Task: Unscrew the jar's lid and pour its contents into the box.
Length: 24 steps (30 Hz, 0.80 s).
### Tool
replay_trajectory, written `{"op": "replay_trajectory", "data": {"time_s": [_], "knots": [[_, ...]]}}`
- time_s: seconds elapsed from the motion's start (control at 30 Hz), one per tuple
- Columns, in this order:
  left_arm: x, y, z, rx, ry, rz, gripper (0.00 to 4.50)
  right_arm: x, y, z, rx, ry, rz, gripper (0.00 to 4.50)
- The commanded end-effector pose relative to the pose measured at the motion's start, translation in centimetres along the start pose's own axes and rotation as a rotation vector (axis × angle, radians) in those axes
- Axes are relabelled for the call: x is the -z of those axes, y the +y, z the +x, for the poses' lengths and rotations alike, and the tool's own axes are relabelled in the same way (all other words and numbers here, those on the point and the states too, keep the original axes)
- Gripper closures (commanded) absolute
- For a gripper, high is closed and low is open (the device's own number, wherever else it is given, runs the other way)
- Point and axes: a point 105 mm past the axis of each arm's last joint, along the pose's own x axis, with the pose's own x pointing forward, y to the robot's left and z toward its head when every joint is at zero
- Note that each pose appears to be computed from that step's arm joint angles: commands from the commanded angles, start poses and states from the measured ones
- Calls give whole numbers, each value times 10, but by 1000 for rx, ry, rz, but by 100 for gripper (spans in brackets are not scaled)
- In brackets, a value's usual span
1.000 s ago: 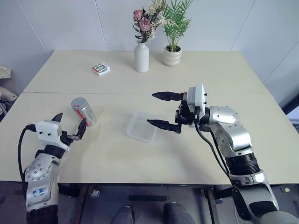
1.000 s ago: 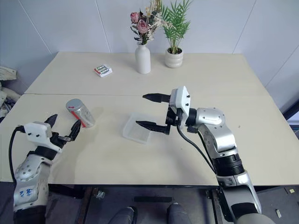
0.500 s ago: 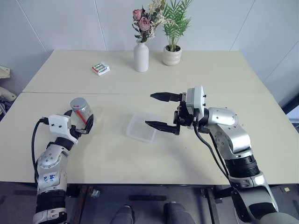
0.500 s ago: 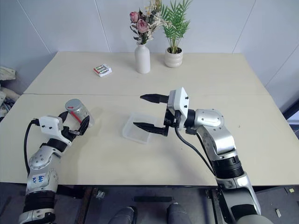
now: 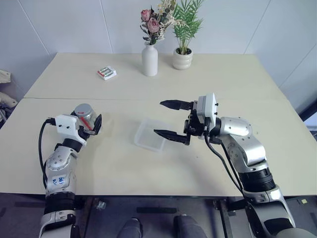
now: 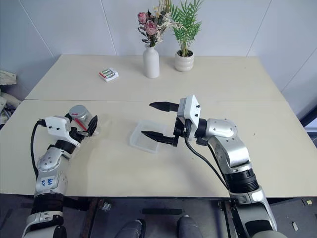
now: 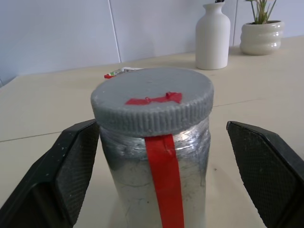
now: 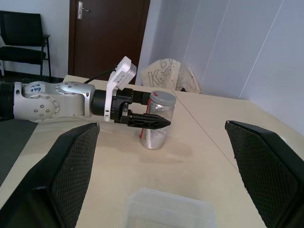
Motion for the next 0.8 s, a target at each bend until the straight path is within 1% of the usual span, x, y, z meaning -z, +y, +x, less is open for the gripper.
{"op": "replay_trajectory", "data": {"time_s": [0.03,0.17,0.2,0.33,0.47,0.6,0.73,0.8], "knots": [[-3,7,-1,-25,-14,23,95,-13,4,3,-9,-42,-32,0],[0,10,-3,-33,-3,25,215,-13,2,3,-3,-42,-35,0],[1,10,-4,-37,1,22,223,-13,2,3,-1,-42,-36,0],[3,10,-4,-39,8,13,223,-13,0,3,1,-42,-36,0],[-12,-9,-3,61,-45,4,223,-15,0,4,2,-50,-27,0],[-46,-44,-9,295,-143,-6,223,-30,-2,10,25,-100,34,0],[-70,-72,-22,543,-167,3,223,-50,1,22,28,-150,102,0],[-82,-84,-25,648,-171,-11,223,-54,4,29,27,-135,109,0]]}}
